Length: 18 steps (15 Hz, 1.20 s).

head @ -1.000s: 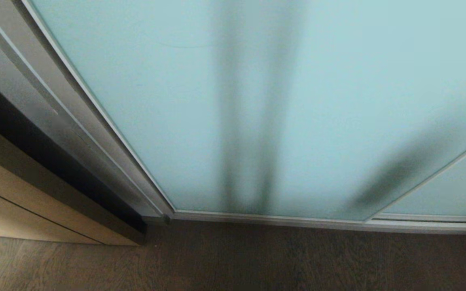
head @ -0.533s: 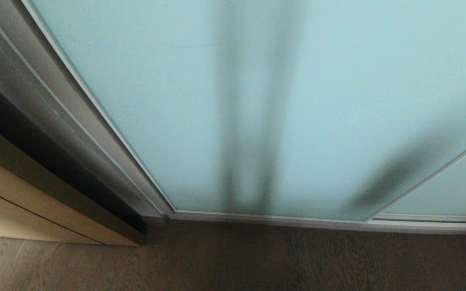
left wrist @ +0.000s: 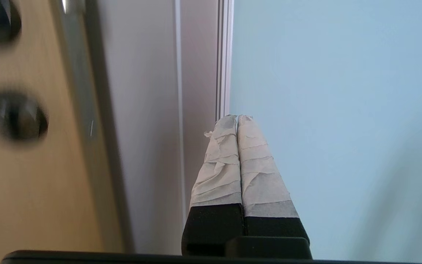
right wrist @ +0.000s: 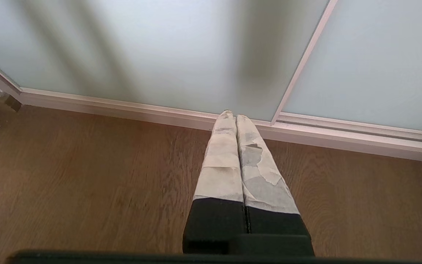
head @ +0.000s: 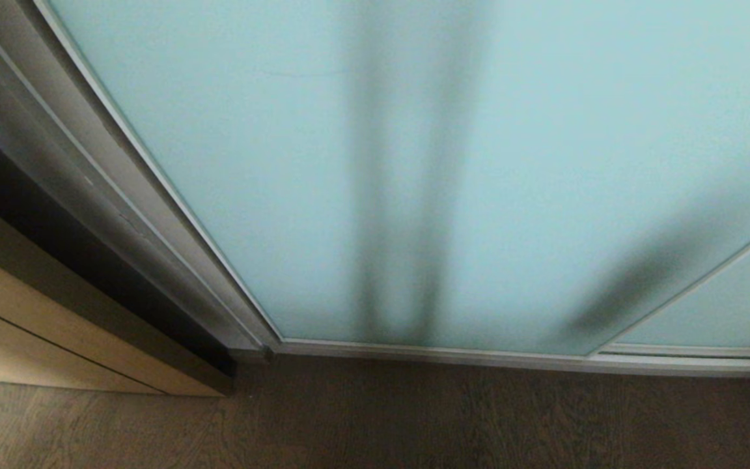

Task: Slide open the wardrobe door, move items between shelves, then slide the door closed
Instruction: Open the door

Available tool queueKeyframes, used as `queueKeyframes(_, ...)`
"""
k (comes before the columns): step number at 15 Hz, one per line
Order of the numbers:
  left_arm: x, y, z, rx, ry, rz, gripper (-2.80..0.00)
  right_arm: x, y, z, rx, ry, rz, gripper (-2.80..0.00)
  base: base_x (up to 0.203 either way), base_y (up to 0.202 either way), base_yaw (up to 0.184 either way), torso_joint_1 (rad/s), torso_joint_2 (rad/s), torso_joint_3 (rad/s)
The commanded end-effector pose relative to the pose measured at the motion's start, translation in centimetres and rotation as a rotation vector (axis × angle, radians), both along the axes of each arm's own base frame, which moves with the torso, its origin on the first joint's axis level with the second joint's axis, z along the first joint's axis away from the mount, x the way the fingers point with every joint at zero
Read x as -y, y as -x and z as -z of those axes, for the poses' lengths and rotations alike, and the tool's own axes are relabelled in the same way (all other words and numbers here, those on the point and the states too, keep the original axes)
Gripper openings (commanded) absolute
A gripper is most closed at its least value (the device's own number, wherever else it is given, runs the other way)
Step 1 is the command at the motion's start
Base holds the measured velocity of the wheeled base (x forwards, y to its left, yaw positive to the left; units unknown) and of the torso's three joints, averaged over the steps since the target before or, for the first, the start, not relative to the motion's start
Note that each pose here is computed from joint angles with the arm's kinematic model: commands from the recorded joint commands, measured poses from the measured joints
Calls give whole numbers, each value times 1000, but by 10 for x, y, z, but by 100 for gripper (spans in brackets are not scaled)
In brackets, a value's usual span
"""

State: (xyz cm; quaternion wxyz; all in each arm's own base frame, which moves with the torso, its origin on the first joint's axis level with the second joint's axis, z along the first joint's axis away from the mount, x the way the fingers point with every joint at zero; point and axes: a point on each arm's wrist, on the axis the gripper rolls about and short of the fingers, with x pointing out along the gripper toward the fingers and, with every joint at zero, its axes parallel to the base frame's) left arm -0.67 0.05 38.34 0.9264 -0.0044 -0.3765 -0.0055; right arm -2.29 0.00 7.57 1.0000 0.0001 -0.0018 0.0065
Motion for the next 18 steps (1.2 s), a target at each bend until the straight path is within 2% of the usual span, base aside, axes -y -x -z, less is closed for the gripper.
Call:
queueKeyframes(1,1,-30,-7,-24,0,-5,-280,0,0,0,1,0,-1,-280,0,0,0,0,0,0)
queueKeyframes(4,1,-54,-16,-56,27,-31,-280,0,0,0,1,0,-1,-280,0,0,0,0,0,0)
queueKeyframes(10,1,-95,-29,-145,63,-27,-280,0,0,0,1,0,-1,-280,0,0,0,0,0,0)
queueKeyframes(18,1,-126,-45,-142,84,-43,-280,0,0,0,1,0,-1,-280,0,0,0,0,0,0)
